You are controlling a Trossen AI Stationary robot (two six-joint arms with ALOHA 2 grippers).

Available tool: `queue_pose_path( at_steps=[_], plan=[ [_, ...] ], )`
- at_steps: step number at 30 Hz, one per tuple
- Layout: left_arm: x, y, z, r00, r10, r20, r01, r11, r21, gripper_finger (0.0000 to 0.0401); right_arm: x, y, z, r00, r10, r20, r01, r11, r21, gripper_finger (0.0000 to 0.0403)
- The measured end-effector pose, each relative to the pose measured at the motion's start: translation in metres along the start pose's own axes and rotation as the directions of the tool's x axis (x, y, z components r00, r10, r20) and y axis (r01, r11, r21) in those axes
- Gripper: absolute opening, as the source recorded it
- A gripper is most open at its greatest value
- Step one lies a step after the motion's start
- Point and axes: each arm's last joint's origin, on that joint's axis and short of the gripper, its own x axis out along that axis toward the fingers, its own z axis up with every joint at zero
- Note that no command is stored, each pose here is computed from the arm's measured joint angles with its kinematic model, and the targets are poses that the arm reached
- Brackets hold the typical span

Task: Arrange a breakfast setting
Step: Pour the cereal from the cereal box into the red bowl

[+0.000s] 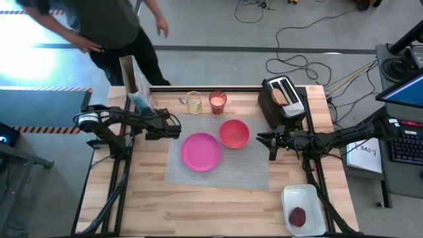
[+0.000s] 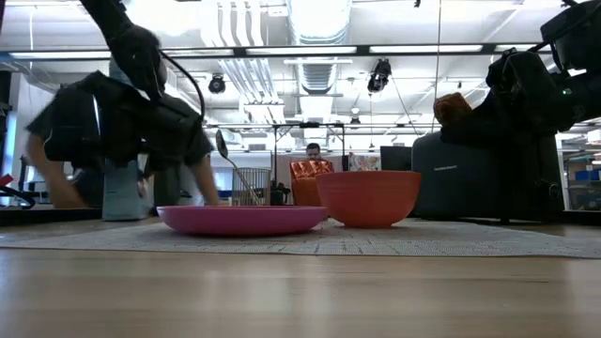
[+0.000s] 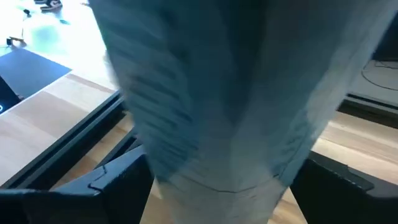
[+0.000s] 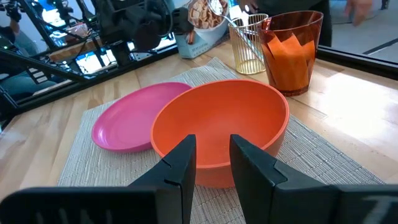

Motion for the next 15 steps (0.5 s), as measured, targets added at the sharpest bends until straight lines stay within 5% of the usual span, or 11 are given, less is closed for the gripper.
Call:
queue_pose_path(
  at_steps=[15],
  plan=[
    [0.021, -0.007, 0.005, 0.999, 0.021, 0.045, -0.024, 0.998, 0.062, 0.0311, 0.0, 0.0, 0.0, 1.0, -0.001, 0.0, 0.001, 1.0, 0.0, 0.0086]
  ],
)
